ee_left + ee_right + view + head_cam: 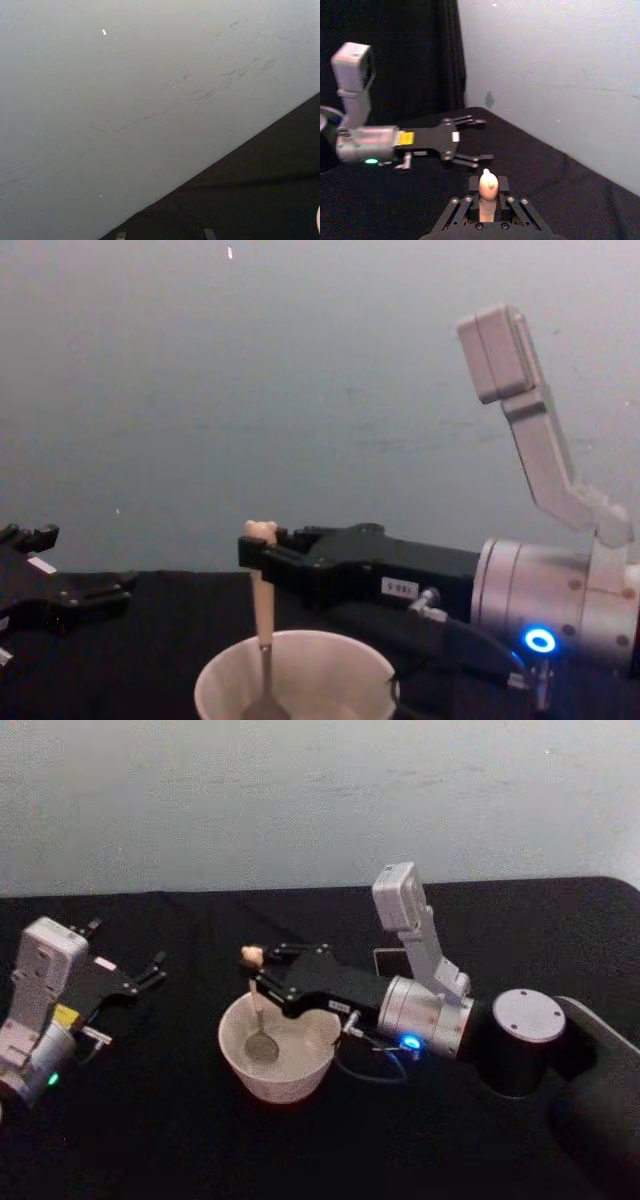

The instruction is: Pick up the stirring spoon with one hand, stir inside the cup, then place it back in its original position.

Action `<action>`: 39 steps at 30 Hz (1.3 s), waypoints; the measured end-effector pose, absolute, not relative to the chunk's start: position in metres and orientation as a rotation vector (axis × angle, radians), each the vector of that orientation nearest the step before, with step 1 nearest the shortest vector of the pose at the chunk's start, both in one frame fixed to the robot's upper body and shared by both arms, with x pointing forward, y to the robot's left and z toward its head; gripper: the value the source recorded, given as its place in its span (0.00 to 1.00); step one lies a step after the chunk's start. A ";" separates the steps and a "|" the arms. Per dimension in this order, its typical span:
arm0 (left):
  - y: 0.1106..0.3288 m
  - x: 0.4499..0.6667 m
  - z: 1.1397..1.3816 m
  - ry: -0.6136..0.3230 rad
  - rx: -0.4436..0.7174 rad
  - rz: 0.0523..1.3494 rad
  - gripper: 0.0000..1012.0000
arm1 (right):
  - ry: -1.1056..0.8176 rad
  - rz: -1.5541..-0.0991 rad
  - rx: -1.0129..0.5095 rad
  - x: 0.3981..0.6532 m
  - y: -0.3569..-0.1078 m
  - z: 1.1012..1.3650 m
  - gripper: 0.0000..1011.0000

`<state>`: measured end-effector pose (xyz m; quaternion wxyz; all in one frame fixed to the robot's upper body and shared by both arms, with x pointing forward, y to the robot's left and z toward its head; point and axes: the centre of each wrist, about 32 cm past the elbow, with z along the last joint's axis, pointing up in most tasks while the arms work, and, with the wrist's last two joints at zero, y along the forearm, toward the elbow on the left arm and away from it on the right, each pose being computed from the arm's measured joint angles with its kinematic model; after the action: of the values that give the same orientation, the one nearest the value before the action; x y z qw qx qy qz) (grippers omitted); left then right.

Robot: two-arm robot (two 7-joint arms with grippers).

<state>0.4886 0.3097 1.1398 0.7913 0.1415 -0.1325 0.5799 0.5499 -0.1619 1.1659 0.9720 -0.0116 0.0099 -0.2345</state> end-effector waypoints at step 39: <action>0.310 0.489 1.140 -0.285 0.304 1.248 0.99 | 0.075 -0.531 -0.005 0.526 -0.192 1.169 0.21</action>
<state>0.4886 0.3097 1.1398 0.7913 0.1415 -0.1325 0.5799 0.5262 -0.1915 1.1691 0.9642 -0.0027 0.0369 -0.2624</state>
